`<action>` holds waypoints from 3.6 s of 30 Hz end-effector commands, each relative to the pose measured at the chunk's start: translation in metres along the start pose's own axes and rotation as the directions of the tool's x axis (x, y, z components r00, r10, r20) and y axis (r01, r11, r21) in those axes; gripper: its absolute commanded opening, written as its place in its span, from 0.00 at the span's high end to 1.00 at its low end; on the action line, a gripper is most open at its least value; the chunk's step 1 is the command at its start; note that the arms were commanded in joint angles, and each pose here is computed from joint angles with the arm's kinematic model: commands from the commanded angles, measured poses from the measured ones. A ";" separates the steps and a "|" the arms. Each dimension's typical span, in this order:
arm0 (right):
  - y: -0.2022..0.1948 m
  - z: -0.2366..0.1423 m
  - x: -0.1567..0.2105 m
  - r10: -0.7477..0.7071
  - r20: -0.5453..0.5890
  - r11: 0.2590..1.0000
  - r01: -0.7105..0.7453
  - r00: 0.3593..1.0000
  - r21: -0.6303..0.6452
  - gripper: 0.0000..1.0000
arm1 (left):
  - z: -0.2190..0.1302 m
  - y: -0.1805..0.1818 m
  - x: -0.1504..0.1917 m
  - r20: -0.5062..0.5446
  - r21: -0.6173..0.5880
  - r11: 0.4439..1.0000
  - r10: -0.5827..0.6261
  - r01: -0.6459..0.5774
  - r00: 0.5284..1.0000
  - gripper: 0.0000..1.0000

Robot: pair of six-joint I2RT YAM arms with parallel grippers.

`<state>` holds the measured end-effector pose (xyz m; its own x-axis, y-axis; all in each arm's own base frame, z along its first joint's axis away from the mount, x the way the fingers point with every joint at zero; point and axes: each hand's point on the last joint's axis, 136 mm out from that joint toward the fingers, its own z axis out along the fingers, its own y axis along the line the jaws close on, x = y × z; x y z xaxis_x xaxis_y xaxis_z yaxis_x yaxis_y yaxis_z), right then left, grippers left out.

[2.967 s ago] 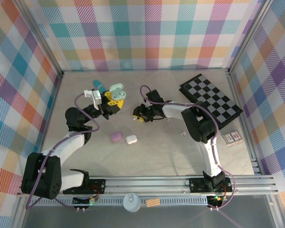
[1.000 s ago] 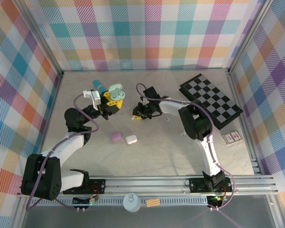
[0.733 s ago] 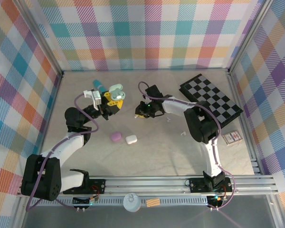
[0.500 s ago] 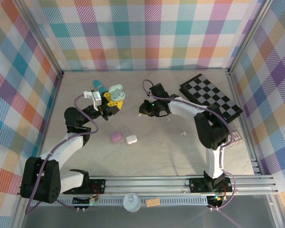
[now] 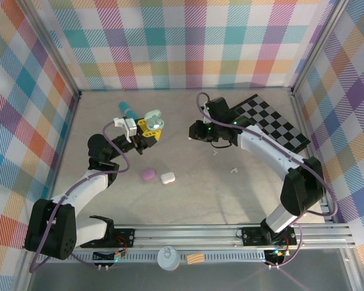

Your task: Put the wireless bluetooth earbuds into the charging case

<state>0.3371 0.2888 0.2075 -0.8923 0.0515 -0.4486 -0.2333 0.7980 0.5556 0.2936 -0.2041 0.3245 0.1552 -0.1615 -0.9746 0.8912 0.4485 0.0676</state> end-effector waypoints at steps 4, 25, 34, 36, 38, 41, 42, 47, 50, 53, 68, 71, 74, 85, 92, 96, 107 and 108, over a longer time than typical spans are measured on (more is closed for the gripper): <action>0.026 -0.043 -0.006 -0.102 0.049 0.995 0.101 0.994 0.027 0.80 | 0.007 0.005 0.000 0.017 -0.061 0.994 0.094 -0.093 0.995 0.63; 0.156 -0.070 -0.023 -0.305 0.168 0.922 0.335 0.937 -0.195 0.80 | 0.024 0.002 0.022 -0.036 -0.044 0.994 0.096 -0.098 0.995 0.63; 0.166 -0.055 -0.020 -0.320 0.149 0.914 0.346 0.936 -0.210 0.80 | 0.023 0.000 0.019 -0.030 -0.046 0.994 0.100 -0.101 0.995 0.63; 0.164 -0.053 -0.019 -0.319 0.143 0.916 0.343 0.937 -0.207 0.80 | 0.023 -0.001 0.018 -0.030 -0.045 0.994 0.100 -0.102 0.995 0.63; 0.165 -0.051 -0.018 -0.319 0.138 0.916 0.342 0.938 -0.209 0.80 | 0.024 -0.001 0.019 -0.031 -0.044 0.994 0.099 -0.101 0.995 0.63; 0.165 -0.049 -0.018 -0.319 0.136 0.916 0.342 0.938 -0.210 0.80 | 0.023 -0.001 0.017 -0.028 -0.046 0.994 0.102 -0.104 0.994 0.63; 0.165 -0.048 -0.017 -0.319 0.131 0.916 0.341 0.939 -0.213 0.80 | 0.023 -0.001 0.016 -0.026 -0.047 0.993 0.104 -0.106 0.994 0.63; 0.167 -0.047 -0.012 -0.325 0.117 0.911 0.344 0.939 -0.227 0.80 | 0.023 -0.001 0.015 -0.031 -0.047 0.993 0.104 -0.106 0.994 0.63; 0.169 -0.046 -0.009 -0.329 0.108 0.909 0.346 0.938 -0.231 0.80 | 0.023 -0.002 0.015 -0.039 -0.045 0.993 0.109 -0.111 0.993 0.63; 0.171 -0.042 -0.003 -0.336 0.093 0.908 0.348 0.937 -0.234 0.80 | 0.023 -0.002 0.015 -0.039 -0.044 0.993 0.110 -0.112 0.993 0.63; 0.158 -0.033 -0.014 -0.353 0.113 0.921 0.366 0.929 -0.136 0.80 | 0.019 -0.008 0.007 -0.029 -0.037 0.992 0.118 -0.119 0.993 0.63; 0.164 -0.036 -0.010 -0.357 0.105 0.913 0.371 0.928 -0.172 0.79 | 0.019 -0.007 0.007 -0.030 -0.040 0.992 0.120 -0.121 0.992 0.63; 0.166 -0.039 -0.007 -0.364 0.098 0.907 0.376 0.926 -0.189 0.73 | 0.019 -0.006 0.007 -0.031 -0.043 0.992 0.118 -0.119 0.993 0.63; 0.164 -0.084 -0.022 -0.379 0.254 0.895 0.422 0.890 -0.145 0.52 | 0.020 -0.007 0.007 -0.028 -0.039 0.993 0.114 -0.115 0.993 0.63; 0.149 -0.109 -0.055 -0.376 0.336 0.906 0.418 0.864 -0.061 0.49 | 0.018 -0.011 0.006 -0.029 -0.027 0.993 0.112 -0.113 0.993 0.63; 0.151 -0.087 -0.065 -0.393 0.287 0.904 0.424 0.874 -0.051 0.45 | 0.016 -0.013 0.005 -0.028 -0.026 0.994 0.108 -0.109 0.994 0.63; 0.148 -0.055 -0.062 -0.385 0.171 0.913 0.401 0.907 -0.076 0.43 | 0.016 -0.013 0.001 -0.002 -0.026 0.994 0.111 -0.111 0.994 0.63; 0.146 -0.055 -0.059 -0.382 0.165 0.914 0.398 0.909 -0.077 0.43 | 0.016 -0.013 0.000 0.000 -0.026 0.993 0.112 -0.112 0.994 0.63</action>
<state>0.3476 0.3781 0.3485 -0.6488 -0.1412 -0.7478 -0.5886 0.7159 0.3755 0.2979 -0.2222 0.3063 0.1741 -0.0783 -0.9816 0.8576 0.5019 0.1121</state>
